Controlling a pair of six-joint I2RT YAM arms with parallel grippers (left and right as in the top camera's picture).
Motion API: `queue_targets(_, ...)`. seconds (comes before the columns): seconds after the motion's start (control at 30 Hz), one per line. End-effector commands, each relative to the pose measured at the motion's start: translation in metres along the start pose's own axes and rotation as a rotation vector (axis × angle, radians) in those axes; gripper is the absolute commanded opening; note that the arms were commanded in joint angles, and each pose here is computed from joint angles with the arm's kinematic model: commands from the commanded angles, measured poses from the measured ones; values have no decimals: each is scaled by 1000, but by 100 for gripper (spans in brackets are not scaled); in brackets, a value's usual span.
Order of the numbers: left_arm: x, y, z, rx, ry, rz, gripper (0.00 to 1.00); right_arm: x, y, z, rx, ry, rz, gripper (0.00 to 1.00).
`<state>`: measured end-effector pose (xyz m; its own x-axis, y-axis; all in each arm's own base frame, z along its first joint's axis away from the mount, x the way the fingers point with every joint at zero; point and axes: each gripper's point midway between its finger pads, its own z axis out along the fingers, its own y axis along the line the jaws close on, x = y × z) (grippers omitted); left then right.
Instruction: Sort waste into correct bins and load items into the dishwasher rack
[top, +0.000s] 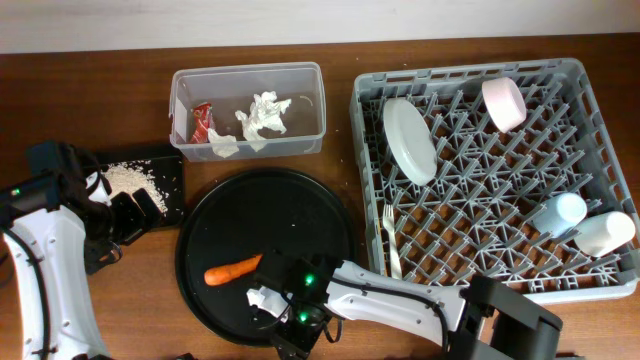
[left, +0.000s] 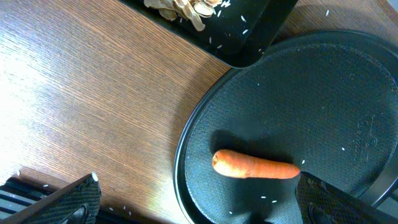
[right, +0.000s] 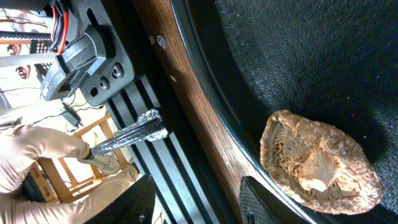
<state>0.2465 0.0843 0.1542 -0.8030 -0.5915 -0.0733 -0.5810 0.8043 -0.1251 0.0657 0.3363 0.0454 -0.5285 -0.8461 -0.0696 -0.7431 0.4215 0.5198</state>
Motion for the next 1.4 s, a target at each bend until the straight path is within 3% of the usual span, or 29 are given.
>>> queue_targets(0.0, 2, -1, -1, 10, 1, -17, 99, 7, -6, 19, -23, 54, 15, 48)
queue_targets(0.17, 2, -1, -1, 10, 1, -17, 99, -28, -50, -14, -16, -79, 142, 49)
queue_targets(0.23, 2, -1, -1, 10, 1, -17, 100, -52, -83, -44, 64, -175, 190, 50)
queue_targets(0.33, 2, -1, -1, 10, 1, -17, 99, -60, -102, -71, 130, -203, 197, 52)
queue_targets(0.43, 2, -1, -1, 10, 1, -16, 99, -57, -97, -103, 211, -158, 215, 55)
queue_targets(0.53, 2, -3, 0, 19, 3, -13, 99, -47, -111, -128, 357, -180, 395, 61)
queue_targets(0.67, 7, -24, 1, 41, 6, 105, 99, -38, -113, -183, 468, -340, 504, 67)
queue_targets(0.77, 28, -61, 4, 65, 40, 227, 99, 4, -119, -257, 486, -499, 612, 68)
queue_targets(0.9, 82, -111, 19, 213, 225, 100, 99, 72, -137, -309, 536, -576, 776, 77)
queue_targets(1.0, 118, -111, 61, 119, 323, -172, 99, 108, -155, -320, 553, -561, 901, 79)
queue_targets(1.1, 131, -100, 93, 52, 329, -394, 99, 116, -158, -321, 559, -550, 914, 80)
queue_targets(1.3, 141, -78, 122, -20, 307, -513, 99, 116, -158, -321, 564, -542, 891, 80)
queue_targets(1.37, 130, -71, 137, -30, 218, -559, 99, 116, -158, -321, 564, -541, 891, 80)
